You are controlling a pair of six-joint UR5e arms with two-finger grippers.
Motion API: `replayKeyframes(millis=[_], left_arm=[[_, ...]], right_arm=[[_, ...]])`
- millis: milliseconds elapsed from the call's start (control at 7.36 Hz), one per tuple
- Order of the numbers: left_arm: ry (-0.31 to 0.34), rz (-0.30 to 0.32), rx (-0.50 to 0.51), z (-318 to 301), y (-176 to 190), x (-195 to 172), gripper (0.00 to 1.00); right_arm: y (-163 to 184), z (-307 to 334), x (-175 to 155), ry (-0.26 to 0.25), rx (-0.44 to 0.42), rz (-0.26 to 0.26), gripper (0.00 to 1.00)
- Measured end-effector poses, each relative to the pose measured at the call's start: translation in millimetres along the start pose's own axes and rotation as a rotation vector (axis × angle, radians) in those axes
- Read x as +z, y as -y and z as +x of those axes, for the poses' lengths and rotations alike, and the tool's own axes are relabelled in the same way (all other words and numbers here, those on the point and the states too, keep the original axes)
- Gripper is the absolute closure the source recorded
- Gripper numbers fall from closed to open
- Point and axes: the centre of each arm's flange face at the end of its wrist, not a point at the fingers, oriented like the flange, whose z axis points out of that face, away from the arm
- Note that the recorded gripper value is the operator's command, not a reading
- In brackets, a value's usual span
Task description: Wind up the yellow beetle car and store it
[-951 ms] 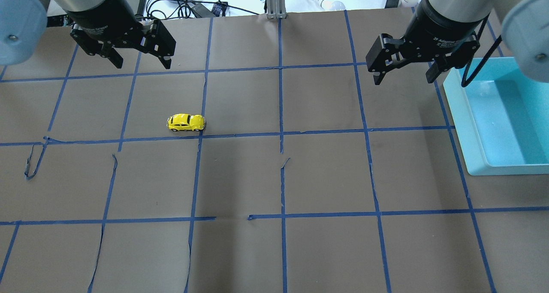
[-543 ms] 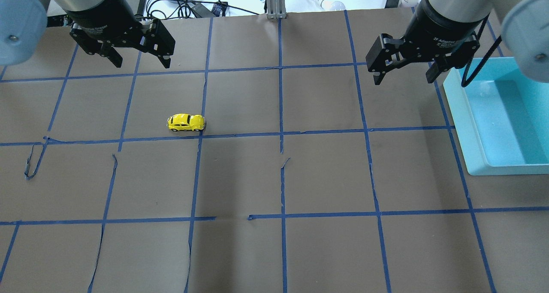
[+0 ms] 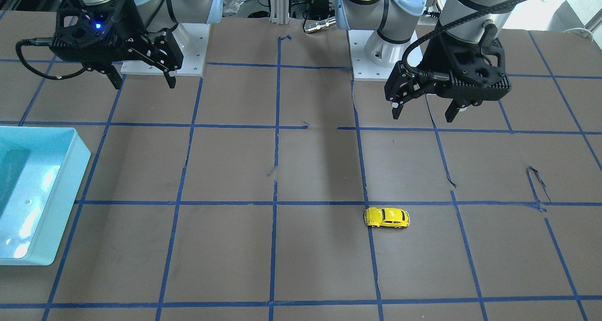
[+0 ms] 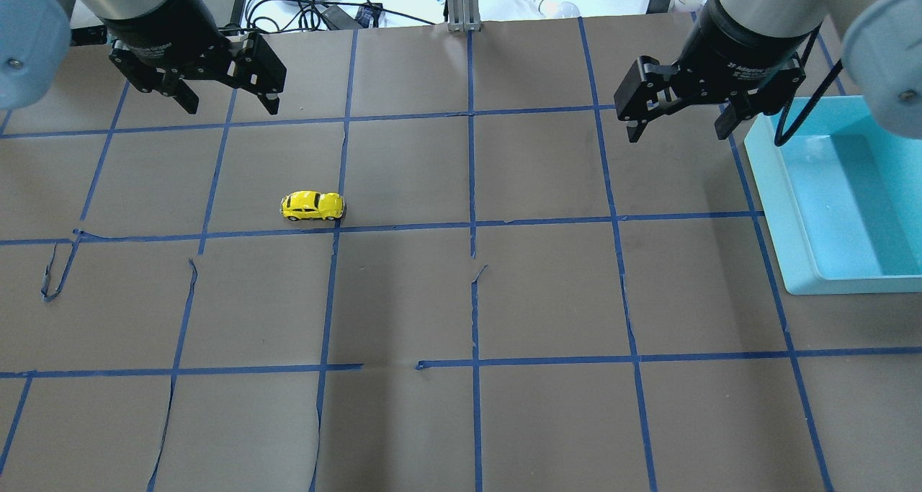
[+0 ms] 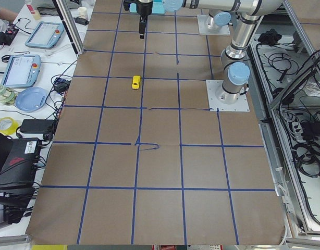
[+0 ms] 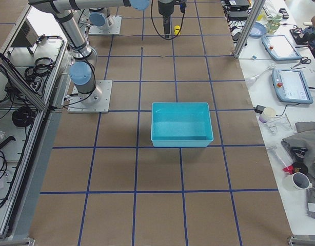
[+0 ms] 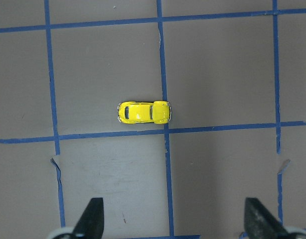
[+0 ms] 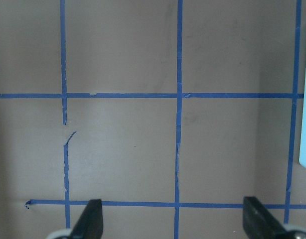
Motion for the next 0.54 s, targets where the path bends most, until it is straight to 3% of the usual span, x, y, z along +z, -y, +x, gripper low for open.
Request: replayKeyframes(millis=[543], left_arm=[[0.000, -0.006, -0.025, -8.0, 2.0, 3.3, 0.00]], right_arm=[[-1.0, 0.2, 1.5, -0.001, 0.000, -0.004, 0.00]])
